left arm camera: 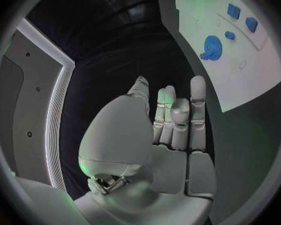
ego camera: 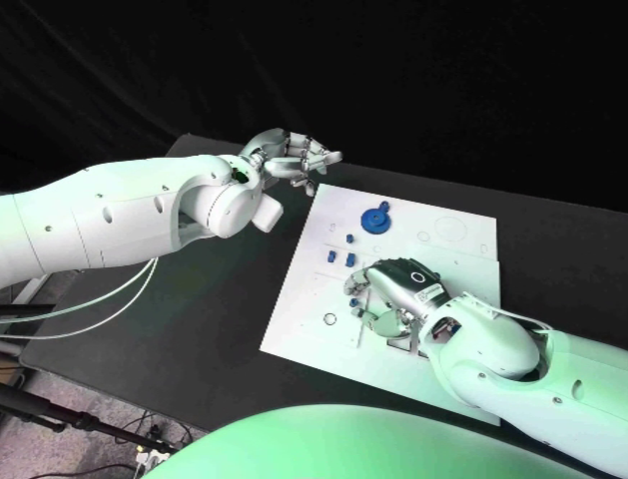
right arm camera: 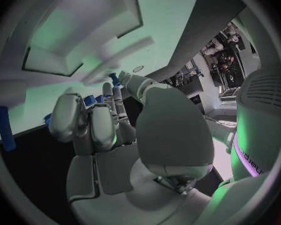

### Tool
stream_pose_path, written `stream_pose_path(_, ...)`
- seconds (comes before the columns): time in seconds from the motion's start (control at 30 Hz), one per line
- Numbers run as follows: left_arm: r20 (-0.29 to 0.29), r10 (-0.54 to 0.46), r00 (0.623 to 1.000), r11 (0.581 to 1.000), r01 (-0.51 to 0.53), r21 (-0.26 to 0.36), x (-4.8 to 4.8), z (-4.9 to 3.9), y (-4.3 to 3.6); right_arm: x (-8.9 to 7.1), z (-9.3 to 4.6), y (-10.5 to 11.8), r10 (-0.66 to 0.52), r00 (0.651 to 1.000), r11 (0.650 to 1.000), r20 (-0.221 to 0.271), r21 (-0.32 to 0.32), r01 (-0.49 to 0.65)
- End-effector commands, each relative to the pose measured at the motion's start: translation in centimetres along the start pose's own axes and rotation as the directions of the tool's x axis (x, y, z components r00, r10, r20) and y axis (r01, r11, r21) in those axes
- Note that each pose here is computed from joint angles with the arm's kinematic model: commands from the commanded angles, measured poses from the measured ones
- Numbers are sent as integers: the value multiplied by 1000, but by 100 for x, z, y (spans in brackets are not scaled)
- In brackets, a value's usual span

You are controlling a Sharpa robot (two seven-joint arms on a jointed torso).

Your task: Assemble the parts on the task board

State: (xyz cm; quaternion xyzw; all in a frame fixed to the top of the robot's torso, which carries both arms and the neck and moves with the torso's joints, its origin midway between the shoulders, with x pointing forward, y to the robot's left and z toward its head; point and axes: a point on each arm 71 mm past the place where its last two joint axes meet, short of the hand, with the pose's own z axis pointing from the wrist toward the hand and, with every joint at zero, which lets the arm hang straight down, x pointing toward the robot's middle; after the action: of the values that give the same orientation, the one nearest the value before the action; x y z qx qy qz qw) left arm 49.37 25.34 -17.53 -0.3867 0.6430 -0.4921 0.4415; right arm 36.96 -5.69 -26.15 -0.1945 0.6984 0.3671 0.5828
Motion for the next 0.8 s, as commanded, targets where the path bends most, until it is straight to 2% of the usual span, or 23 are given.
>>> stream_pose_path(0.03,-19,1,1000,1000,-1,6,24,6,-15,-10,-10,18,-6,1000,1000,15,-17,7)
stream_pose_path(0.27,-18,1,1000,1000,-1,5,19,8,-12,-76,-94,25,6,999,1000,50,-22,-5)
stream_pose_path(0.43,-20,1,1000,1000,-1,6,15,11,-10,-268,-199,-51,29,997,1000,76,1,-29)
stream_pose_path(0.6,-22,-2,1000,1000,2,16,1,8,-10,-614,-348,-384,113,991,986,78,116,-121)
stream_pose_path(0.8,-20,-25,999,998,26,52,-19,3,-27,-904,-532,-787,133,990,965,55,220,-142)
